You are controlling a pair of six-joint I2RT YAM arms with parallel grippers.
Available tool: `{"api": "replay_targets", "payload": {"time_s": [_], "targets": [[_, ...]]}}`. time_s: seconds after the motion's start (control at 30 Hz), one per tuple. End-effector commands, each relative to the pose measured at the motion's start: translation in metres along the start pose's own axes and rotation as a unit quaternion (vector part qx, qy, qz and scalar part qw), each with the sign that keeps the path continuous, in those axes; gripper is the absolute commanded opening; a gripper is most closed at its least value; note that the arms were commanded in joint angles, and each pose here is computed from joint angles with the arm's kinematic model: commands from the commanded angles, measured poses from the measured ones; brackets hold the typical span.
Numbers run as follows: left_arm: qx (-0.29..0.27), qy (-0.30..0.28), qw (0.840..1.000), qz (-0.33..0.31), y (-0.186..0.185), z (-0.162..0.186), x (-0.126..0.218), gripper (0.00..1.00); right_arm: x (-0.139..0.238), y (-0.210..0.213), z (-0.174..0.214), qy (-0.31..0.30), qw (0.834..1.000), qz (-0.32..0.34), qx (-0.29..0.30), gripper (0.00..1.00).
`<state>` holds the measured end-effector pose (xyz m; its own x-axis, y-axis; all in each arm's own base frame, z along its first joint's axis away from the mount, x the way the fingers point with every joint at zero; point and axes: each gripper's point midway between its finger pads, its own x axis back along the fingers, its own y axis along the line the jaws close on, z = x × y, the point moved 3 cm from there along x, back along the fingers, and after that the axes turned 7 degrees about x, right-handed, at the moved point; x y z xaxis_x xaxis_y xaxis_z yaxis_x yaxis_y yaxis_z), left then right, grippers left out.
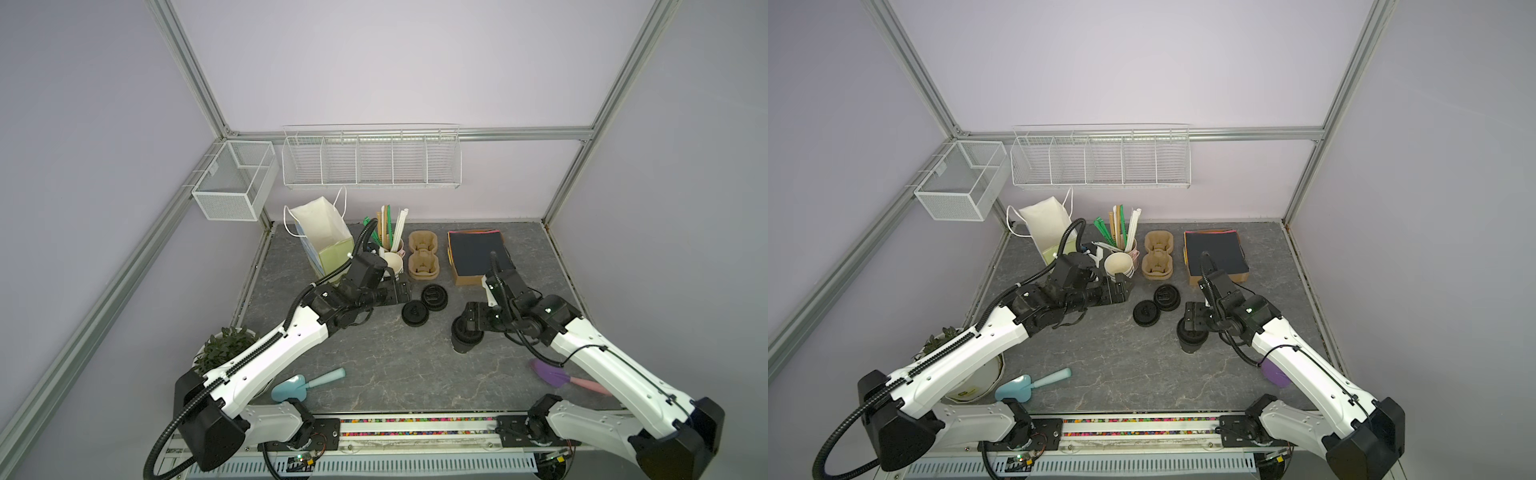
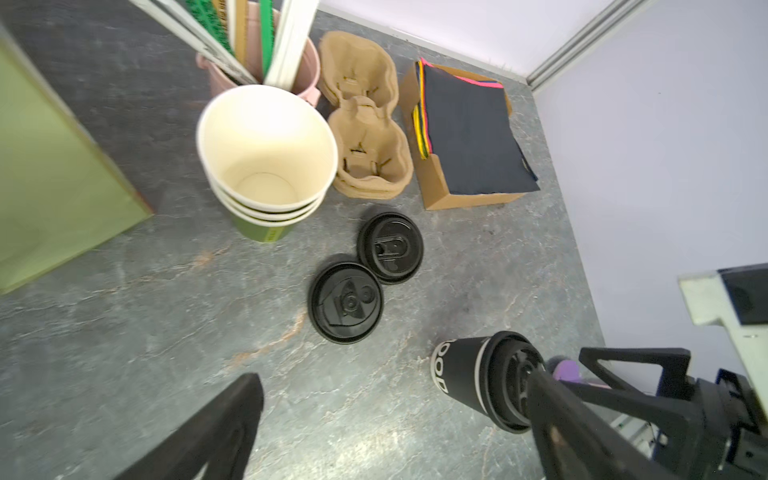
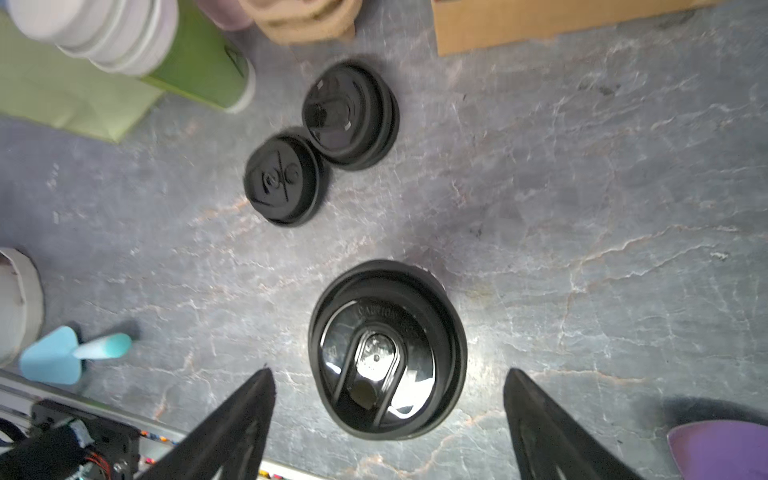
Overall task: Pack the takeout coffee
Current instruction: 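Release the cup with the left gripper and swing it toward the spare lids, then open the right gripper and lift it off the lidded cup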
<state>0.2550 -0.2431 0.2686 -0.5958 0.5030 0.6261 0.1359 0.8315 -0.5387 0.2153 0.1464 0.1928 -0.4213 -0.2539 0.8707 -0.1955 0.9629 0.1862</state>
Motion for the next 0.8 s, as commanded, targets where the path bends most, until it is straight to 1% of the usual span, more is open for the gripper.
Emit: {"api": "replay_targets", "payload": {"time_s": [0.0, 0.1, 0.2, 0.4, 0.53, 0.57, 0.63, 0.77], "targets": [[-0.012, -0.003, 0.999, -0.048, 0.024, 0.005, 0.017, 0.99, -0.003, 0.006, 0.010, 0.017, 0.999, -0.004, 0.026, 0.90], [-0.017, -0.019, 0.998, -0.063, 0.034, 0.003, 0.026, 0.99, -0.006, 0.011, 0.010, 0.019, 0.999, -0.001, 0.041, 0.92], [-0.016, -0.029, 0.997, -0.075, 0.042, 0.003, 0.029, 0.99, -0.012, 0.015, 0.013, 0.035, 0.998, 0.007, 0.057, 0.92], [-0.021, -0.028, 0.995, -0.093, 0.052, 0.007, 0.028, 0.99, -0.020, 0.014, 0.016, 0.053, 0.994, 0.045, 0.081, 0.93], [-0.022, -0.028, 0.995, -0.098, 0.055, 0.007, 0.028, 0.99, -0.022, 0.012, 0.016, 0.056, 0.993, 0.058, 0.087, 0.99], [-0.022, -0.029, 0.994, -0.100, 0.056, 0.007, 0.028, 0.99, -0.022, 0.012, 0.016, 0.057, 0.992, 0.062, 0.089, 0.99], [-0.022, -0.029, 0.994, -0.101, 0.057, 0.008, 0.028, 0.99, -0.024, 0.013, 0.015, 0.058, 0.992, 0.065, 0.093, 0.95], [-0.025, -0.028, 0.994, -0.104, 0.059, 0.008, 0.027, 0.99, -0.028, 0.016, 0.015, 0.062, 0.990, 0.068, 0.103, 0.90]]}}
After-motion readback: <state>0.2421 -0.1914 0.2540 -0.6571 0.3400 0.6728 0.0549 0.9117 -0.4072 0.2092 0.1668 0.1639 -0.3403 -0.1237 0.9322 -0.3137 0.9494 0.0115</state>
